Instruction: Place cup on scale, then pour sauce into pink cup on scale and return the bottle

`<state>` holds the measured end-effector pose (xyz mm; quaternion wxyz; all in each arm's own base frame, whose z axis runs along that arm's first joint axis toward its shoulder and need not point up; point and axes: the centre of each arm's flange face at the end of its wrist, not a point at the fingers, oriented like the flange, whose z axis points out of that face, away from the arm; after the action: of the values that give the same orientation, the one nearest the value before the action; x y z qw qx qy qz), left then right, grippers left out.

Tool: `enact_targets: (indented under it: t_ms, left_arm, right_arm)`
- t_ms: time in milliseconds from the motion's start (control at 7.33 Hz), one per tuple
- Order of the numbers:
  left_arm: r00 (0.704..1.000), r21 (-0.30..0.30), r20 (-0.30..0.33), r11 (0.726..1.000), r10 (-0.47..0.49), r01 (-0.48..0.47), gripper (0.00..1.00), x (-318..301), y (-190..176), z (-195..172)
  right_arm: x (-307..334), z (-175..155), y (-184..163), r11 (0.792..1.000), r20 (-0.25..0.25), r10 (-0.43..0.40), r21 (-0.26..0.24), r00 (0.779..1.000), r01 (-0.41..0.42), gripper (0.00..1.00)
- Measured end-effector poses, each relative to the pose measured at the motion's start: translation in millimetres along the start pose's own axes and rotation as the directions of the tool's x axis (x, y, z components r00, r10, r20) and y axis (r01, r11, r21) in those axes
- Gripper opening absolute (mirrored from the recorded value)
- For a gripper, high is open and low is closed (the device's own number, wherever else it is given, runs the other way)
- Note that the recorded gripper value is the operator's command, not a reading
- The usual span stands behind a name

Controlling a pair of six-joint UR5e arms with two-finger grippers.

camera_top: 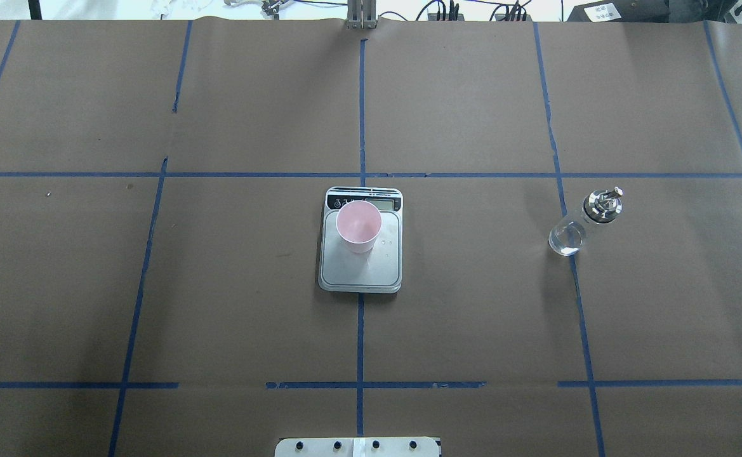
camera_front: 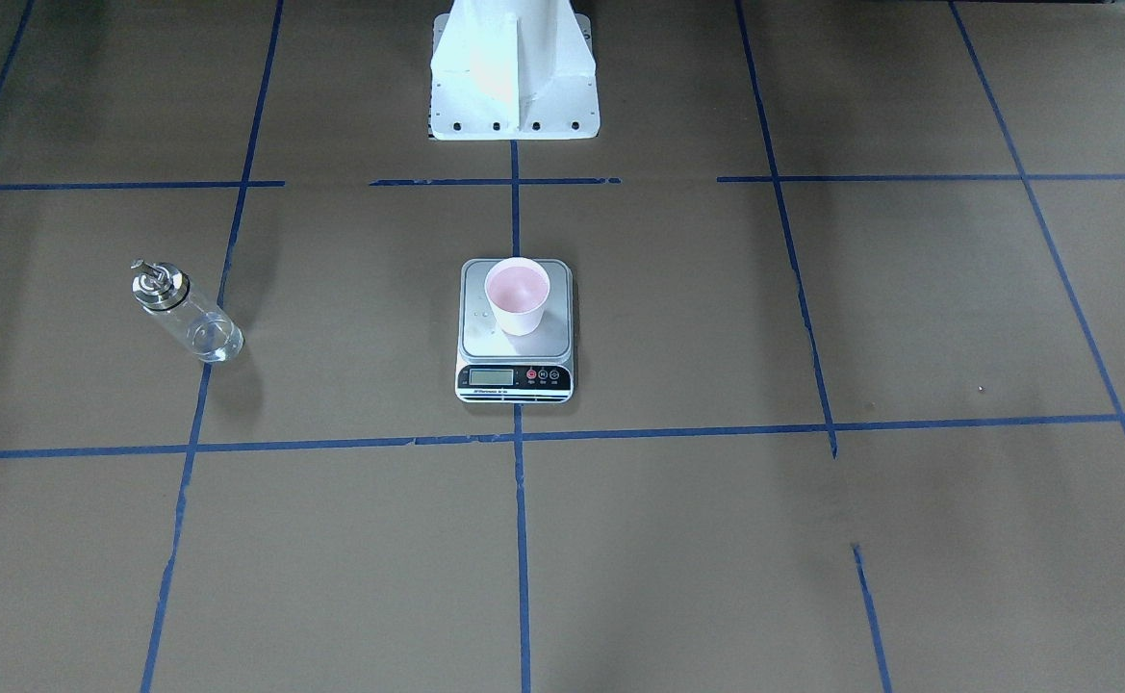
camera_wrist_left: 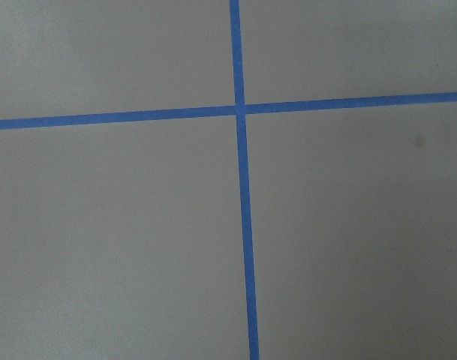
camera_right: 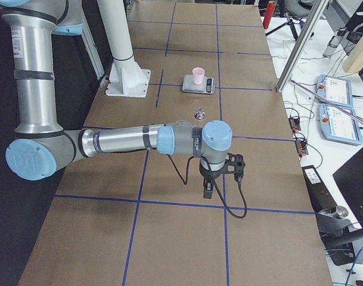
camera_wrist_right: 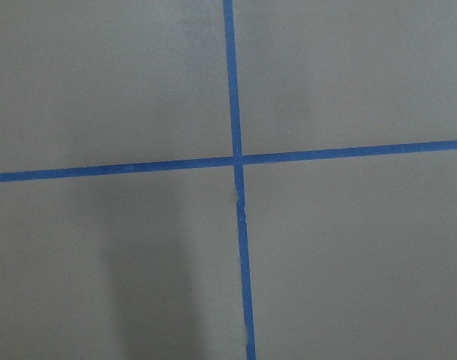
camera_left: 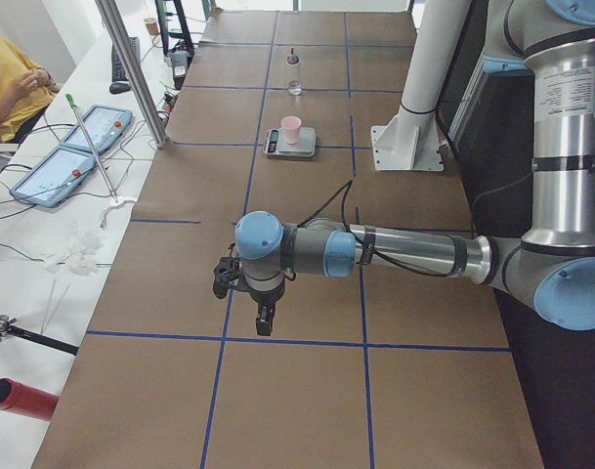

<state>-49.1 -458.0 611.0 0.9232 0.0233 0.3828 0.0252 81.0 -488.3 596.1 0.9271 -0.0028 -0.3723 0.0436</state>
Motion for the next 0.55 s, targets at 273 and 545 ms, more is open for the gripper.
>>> enact_targets:
  t_ms: [273,545]
  left_arm:
    - [1.0,0.002,0.0,1.0,0.001,-0.001,1.0,1.6,-4.2,-1.7]
    - [1.0,0.002,0.0,1.0,-0.001,0.001,1.0,1.7,-5.1,-2.5]
  right_arm:
    - [-0.3,-0.1,-0.1,1.0,0.001,-0.002,0.001,1.0,0.002,1.0]
    - [-0.9,-0.7,0.1,1.0,0.001,-0.004,0.003,1.0,0.004,1.0]
